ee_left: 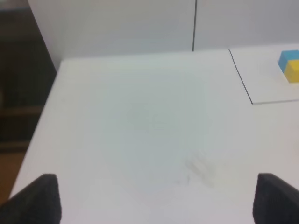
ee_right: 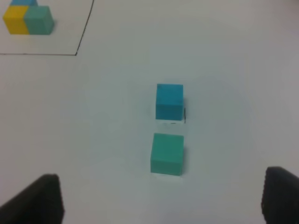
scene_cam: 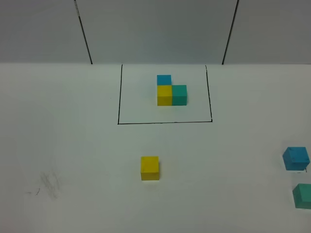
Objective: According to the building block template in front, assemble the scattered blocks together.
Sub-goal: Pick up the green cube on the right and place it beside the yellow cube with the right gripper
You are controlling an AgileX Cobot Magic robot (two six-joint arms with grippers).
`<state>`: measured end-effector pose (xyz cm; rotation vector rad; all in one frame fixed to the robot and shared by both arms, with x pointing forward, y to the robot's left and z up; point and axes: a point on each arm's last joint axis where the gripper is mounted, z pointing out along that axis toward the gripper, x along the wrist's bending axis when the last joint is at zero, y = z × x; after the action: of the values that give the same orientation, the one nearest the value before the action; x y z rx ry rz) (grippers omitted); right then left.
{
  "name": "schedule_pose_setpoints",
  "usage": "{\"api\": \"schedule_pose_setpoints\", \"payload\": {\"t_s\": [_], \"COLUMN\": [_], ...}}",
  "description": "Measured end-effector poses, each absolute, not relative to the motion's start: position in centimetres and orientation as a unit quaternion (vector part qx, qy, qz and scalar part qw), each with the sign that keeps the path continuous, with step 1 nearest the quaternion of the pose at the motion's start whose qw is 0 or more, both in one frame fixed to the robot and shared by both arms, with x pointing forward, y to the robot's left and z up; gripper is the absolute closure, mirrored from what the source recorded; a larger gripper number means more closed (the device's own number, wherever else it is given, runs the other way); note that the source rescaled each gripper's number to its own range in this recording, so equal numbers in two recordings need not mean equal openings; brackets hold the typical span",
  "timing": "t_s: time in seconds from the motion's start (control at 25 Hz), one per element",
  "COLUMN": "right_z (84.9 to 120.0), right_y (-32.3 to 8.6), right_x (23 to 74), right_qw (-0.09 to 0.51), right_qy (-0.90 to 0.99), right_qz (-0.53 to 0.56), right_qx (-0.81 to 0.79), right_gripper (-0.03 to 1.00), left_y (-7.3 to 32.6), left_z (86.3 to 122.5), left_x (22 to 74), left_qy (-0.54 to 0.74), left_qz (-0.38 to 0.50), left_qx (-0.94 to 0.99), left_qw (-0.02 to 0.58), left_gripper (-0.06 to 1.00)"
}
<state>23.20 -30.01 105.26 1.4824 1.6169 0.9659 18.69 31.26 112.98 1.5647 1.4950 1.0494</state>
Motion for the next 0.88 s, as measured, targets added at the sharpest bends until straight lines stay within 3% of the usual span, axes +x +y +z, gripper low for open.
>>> {"api": "schedule_pose_setpoints", "payload": {"t_s": [0.4, 0.88], "right_z": [105.3, 105.3], "right_y": [-30.0, -30.0], "right_x": [23.2, 23.2], "right_qw": [0.364, 0.364], "right_qy": [0.628, 0.628], "right_qz": [0.375, 0.375], "right_qx": [0.576, 0.576], "right_gripper": [0.24, 0.24], "left_y": [31.0, 30.9], "left_z": [106.1, 104.6], "left_x": [22.4, 23.3], "left_qy": [0.631, 0.64], "left_qz": [0.348, 0.335], "left_qx": [0.611, 0.613], "left_qw": [0.328, 0.32], "left_gripper": [0.17, 0.21]}}
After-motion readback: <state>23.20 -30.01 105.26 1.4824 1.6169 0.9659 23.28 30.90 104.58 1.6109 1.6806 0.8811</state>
